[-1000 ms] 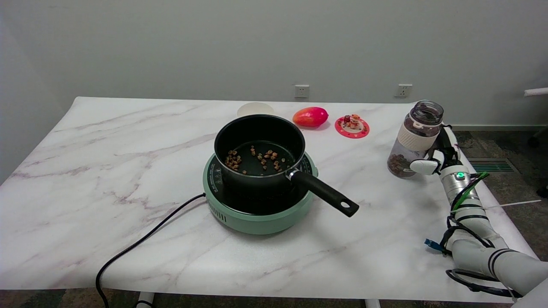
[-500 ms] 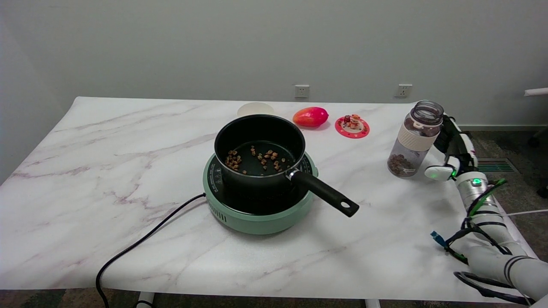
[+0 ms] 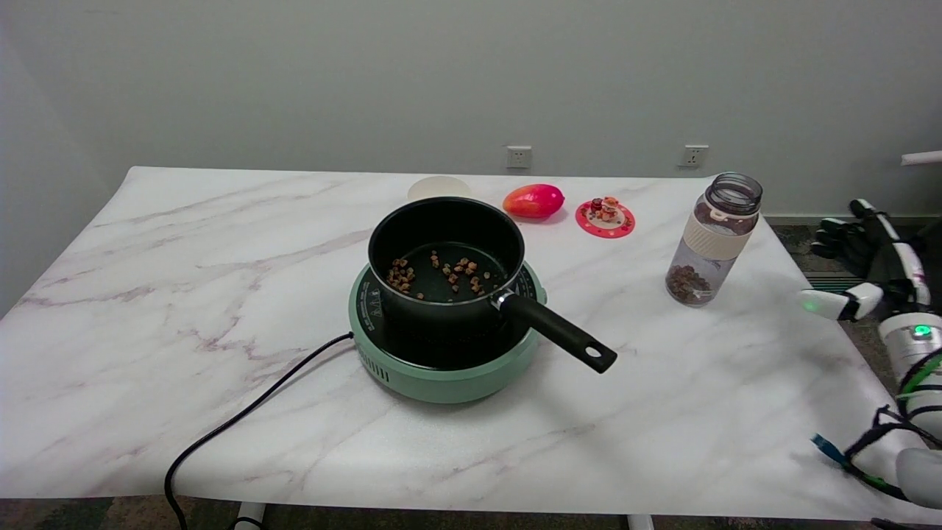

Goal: Place the bottle onto the table.

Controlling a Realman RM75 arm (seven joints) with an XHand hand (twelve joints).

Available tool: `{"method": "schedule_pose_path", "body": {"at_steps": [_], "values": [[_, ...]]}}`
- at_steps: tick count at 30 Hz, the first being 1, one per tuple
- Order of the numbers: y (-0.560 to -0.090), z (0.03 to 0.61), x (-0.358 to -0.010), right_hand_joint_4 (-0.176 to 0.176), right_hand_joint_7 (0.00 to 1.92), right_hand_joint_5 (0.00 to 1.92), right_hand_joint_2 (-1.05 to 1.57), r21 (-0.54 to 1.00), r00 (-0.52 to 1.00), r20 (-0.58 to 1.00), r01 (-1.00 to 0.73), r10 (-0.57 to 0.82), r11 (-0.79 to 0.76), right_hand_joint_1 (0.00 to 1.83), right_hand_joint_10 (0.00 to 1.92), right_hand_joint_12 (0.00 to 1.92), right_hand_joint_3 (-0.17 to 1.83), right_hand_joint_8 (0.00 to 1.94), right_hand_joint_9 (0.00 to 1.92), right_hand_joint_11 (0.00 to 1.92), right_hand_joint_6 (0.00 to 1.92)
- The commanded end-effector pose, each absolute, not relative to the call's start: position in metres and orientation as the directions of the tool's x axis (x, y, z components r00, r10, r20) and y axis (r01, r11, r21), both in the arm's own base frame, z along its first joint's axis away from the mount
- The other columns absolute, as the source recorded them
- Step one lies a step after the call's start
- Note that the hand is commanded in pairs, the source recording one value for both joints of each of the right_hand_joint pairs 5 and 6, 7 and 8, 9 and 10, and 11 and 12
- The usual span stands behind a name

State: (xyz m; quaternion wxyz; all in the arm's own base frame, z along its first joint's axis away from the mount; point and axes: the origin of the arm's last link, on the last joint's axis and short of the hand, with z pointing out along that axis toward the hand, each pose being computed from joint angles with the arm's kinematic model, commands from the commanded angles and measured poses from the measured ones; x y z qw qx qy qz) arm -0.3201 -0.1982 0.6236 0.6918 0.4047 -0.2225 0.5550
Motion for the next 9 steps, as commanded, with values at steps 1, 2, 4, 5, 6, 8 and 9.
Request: {"method": "schedule_pose_path", "body": {"at_steps": [1,2,4,5,6,8,9], "values": [[-0.154,0.674,-0.265,0.000,0.47,0.15,-0.67,0.480,0.413,0.632,-0.873,0.656,0.087,1.34,0.50,0.56,1.03,0.47,0.50,0.56,0.15],[-0.157,0.674,-0.262,0.000,0.47,0.15,-0.67,0.480,0.405,0.635,-0.874,0.658,0.075,1.34,0.49,0.57,1.03,0.47,0.49,0.57,0.15],[-0.159,0.674,-0.259,0.000,0.46,0.16,-0.67,0.479,0.396,0.636,-0.875,0.662,0.064,1.34,0.49,0.57,1.04,0.46,0.49,0.57,0.16],[-0.161,0.674,-0.258,0.000,0.46,0.15,-0.68,0.478,0.391,0.639,-0.877,0.663,0.057,1.34,0.48,0.57,1.05,0.46,0.48,0.57,0.15],[-0.163,0.674,-0.257,0.000,0.46,0.15,-0.69,0.477,0.389,0.641,-0.877,0.662,0.054,1.34,0.48,0.56,1.07,0.46,0.48,0.56,0.15],[-0.167,0.673,-0.255,0.000,0.46,0.16,-0.70,0.474,0.382,0.646,-0.879,0.660,0.045,1.34,0.47,0.55,1.09,0.46,0.47,0.55,0.16],[-0.169,0.672,-0.255,0.000,0.46,0.16,-0.71,0.472,0.380,0.649,-0.881,0.658,0.044,1.34,0.47,0.55,1.11,0.46,0.47,0.55,0.16]]}}
